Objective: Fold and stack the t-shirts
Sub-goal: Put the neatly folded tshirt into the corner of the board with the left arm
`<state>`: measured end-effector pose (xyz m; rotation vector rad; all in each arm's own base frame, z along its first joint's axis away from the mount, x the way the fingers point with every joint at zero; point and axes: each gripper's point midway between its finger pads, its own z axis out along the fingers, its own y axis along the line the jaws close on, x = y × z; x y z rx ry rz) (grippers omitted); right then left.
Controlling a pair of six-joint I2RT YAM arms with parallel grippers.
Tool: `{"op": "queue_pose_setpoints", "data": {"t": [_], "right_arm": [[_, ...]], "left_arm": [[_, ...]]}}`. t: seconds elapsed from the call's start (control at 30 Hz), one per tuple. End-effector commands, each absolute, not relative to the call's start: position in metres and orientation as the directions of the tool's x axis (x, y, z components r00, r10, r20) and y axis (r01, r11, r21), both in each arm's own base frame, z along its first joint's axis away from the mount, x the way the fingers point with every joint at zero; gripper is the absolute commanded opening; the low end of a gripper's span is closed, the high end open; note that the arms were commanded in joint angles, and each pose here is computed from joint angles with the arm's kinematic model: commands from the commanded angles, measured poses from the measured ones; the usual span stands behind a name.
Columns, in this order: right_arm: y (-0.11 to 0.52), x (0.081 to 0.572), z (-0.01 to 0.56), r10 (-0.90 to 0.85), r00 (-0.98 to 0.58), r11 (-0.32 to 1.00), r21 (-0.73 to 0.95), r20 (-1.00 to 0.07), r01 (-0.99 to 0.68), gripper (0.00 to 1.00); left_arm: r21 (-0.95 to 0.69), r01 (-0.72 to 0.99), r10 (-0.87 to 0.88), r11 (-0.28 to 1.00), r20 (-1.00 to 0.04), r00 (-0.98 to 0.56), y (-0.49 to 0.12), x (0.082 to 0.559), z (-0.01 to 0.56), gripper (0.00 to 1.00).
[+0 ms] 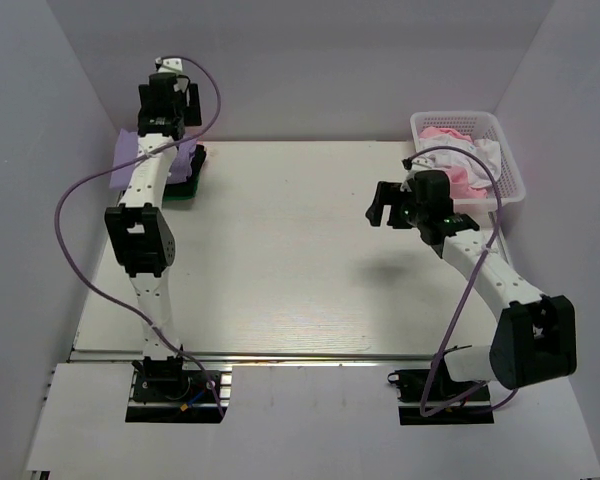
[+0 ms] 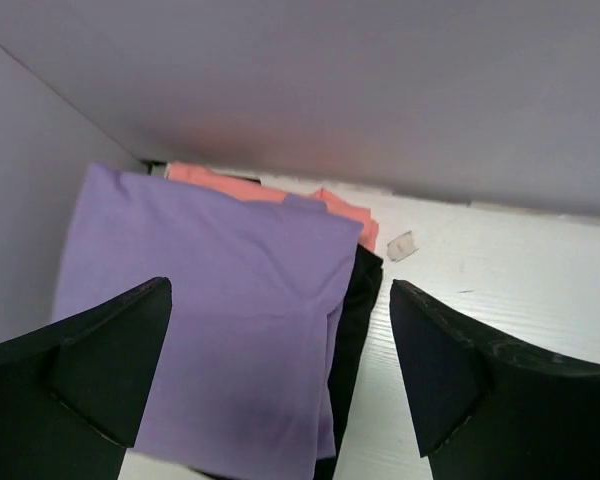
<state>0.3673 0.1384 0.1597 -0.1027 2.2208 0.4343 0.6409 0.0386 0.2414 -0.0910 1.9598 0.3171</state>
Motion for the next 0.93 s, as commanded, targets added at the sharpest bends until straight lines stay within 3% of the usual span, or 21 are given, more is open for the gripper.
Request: {"op": "queue_pose_setpoints", "data": {"t": [0.0,0.07,0.1,0.17,0.2,0.27,0.4,0.47,0.63,0.9], "right_arm": [[0.142,0.364,0.183,0.081,-0.567,0.922,0.278,-0.82,-0.269,0.9],[0.139,0.355,0.181,0.084,-0.563,0.922,0.278,-0.822,-0.268,0.9],[0.138,0.355,0.185,0.091,-0.551,0.922,0.28,-0.829,-0.268,0.9],[0.135,0.347,0.178,0.09,-0.558,0.924,0.278,-0.825,-0.263,0.9],[0.134,0.346,0.181,0.099,-0.548,0.923,0.283,-0.83,-0.261,0.9],[0.131,0.339,0.172,0.105,-0.557,0.926,0.286,-0.824,-0.249,0.9],[0.128,0.326,0.165,0.106,-0.562,0.925,0.289,-0.82,-0.246,0.9],[0.123,0.317,0.156,0.111,-0.567,0.931,0.285,-0.816,-0.228,0.9],[0.118,0.304,0.145,0.15,-0.57,0.93,0.311,-0.808,-0.196,0.9],[0.121,0.294,0.144,0.17,-0.546,0.914,0.338,-0.82,-0.223,0.9]], "left_arm": [[0.1,-0.171,0.041,0.98,-0.946,-0.32,0.025,0.601,0.323,1.0],[0.008,-0.094,-0.026,0.996,-0.937,-0.35,-0.003,0.575,0.319,1.0],[-0.015,-0.074,-0.046,0.997,-0.896,-0.443,-0.009,0.559,0.277,1.0],[-0.077,0.04,-0.052,0.996,-0.898,-0.437,-0.052,0.529,0.28,1.0],[-0.097,0.029,-0.069,0.995,-0.862,-0.503,-0.062,0.512,0.237,1.0],[-0.18,0.083,-0.108,0.98,-0.835,-0.54,-0.111,0.483,0.215,1.0],[-0.229,0.23,-0.039,0.946,-0.783,-0.621,-0.184,0.404,0.16,1.0],[-0.22,0.287,-0.005,0.932,-0.801,-0.598,-0.206,0.375,0.17,1.0],[-0.213,0.287,-0.007,0.934,-0.814,-0.581,-0.201,0.323,0.169,1.0],[-0.191,0.294,-0.009,0.937,-0.852,-0.523,-0.194,0.306,0.183,1.0]]}}
